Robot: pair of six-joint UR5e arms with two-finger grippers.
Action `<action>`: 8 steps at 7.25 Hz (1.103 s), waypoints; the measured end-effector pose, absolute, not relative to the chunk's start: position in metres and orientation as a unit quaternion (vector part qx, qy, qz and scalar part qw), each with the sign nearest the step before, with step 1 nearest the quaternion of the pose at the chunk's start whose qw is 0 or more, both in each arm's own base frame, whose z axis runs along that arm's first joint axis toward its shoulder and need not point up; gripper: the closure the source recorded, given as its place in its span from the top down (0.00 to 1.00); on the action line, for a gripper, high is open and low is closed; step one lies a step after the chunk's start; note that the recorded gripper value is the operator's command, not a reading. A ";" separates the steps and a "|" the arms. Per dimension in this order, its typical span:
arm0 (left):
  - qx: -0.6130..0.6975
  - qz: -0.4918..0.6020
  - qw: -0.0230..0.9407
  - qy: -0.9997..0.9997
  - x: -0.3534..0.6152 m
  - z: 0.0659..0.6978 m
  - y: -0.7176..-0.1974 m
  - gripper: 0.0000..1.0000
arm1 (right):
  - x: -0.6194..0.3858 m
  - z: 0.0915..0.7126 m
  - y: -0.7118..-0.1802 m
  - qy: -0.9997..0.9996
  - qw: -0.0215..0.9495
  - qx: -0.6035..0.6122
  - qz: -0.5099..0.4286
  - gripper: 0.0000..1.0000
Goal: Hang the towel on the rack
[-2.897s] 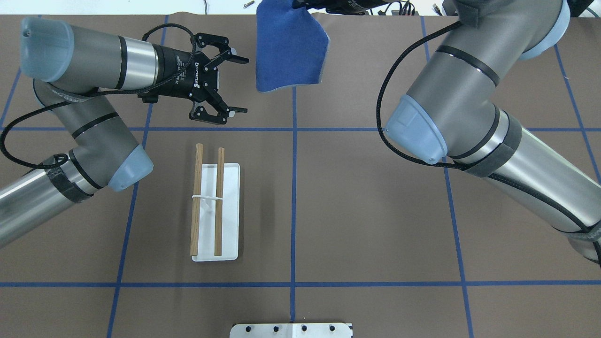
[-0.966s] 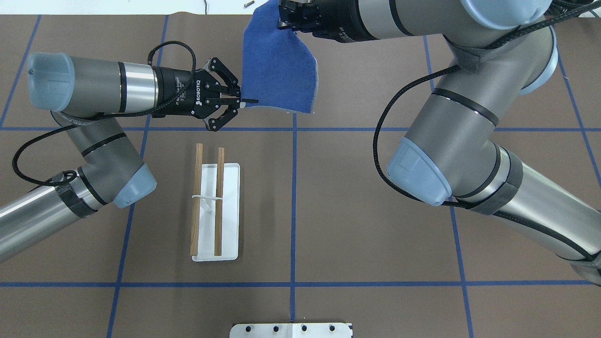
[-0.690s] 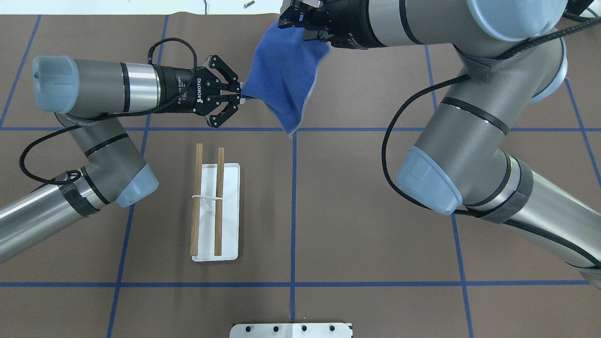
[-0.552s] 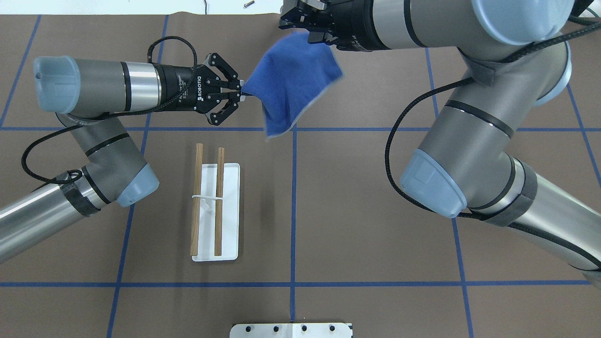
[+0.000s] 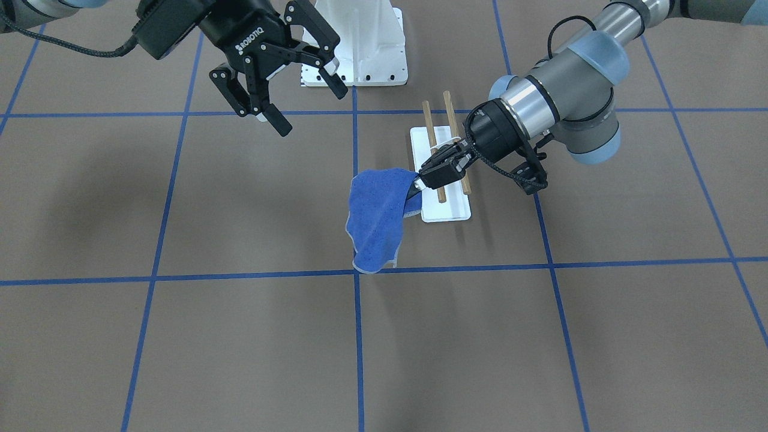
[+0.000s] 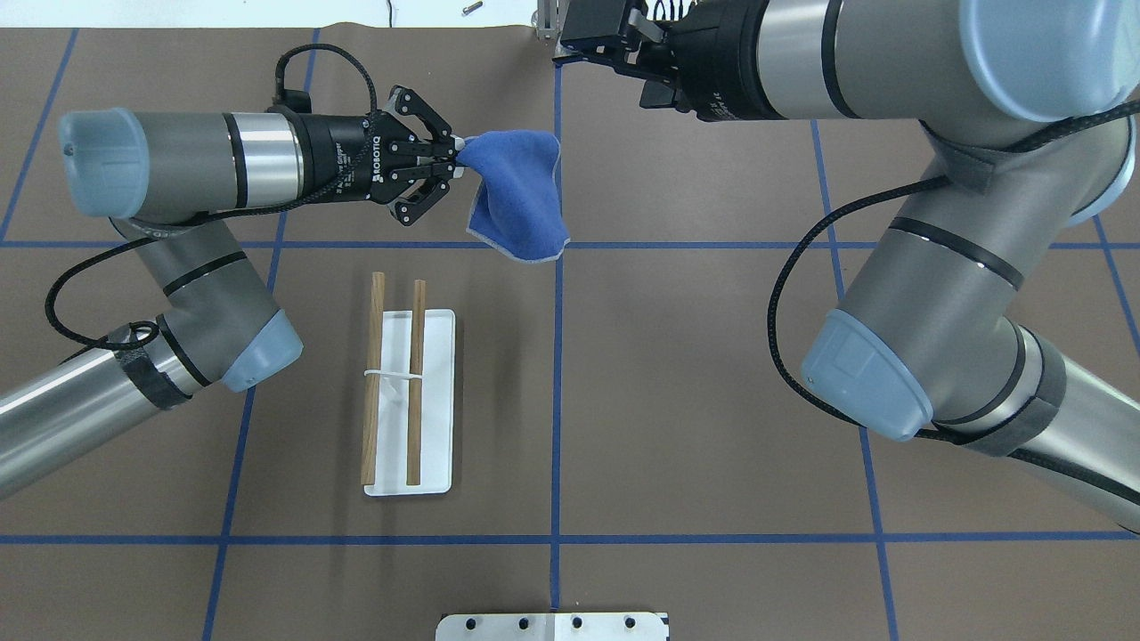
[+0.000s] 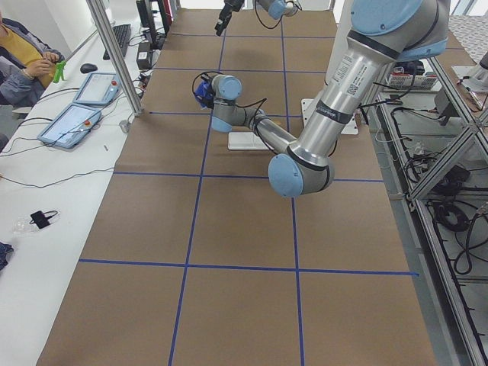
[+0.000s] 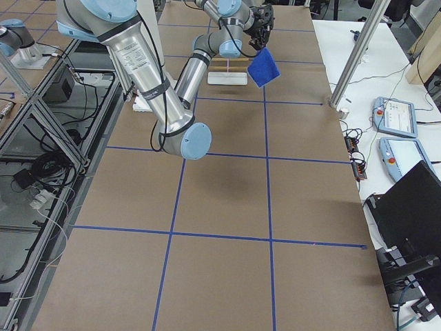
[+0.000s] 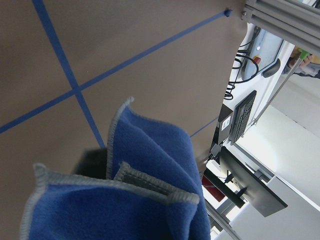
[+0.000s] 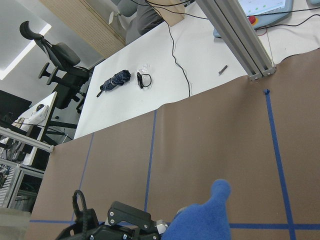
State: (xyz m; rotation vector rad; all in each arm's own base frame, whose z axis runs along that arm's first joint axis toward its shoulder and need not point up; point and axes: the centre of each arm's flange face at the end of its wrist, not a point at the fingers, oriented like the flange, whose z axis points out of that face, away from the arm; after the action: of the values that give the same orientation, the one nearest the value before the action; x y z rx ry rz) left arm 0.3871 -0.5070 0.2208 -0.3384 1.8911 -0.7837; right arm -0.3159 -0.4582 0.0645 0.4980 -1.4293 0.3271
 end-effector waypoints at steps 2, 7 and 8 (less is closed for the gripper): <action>0.071 -0.183 0.579 0.791 0.375 0.242 -0.495 0.00 | -0.315 0.075 -0.461 -0.639 0.720 0.227 0.148 1.00; 0.356 0.001 0.616 0.702 0.358 0.267 -0.486 0.00 | -0.284 0.123 -0.497 -0.584 0.752 0.267 0.150 1.00; 0.371 0.001 0.623 0.689 0.354 0.277 -0.485 0.00 | -0.281 0.129 -0.505 -0.577 0.756 0.268 0.154 1.00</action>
State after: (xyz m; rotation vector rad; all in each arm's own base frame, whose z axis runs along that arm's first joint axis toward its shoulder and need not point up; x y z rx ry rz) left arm 0.3536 -0.4854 0.2773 0.8533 1.5819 0.0020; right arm -0.2810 -0.5047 0.1292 0.5854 -1.2585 0.3363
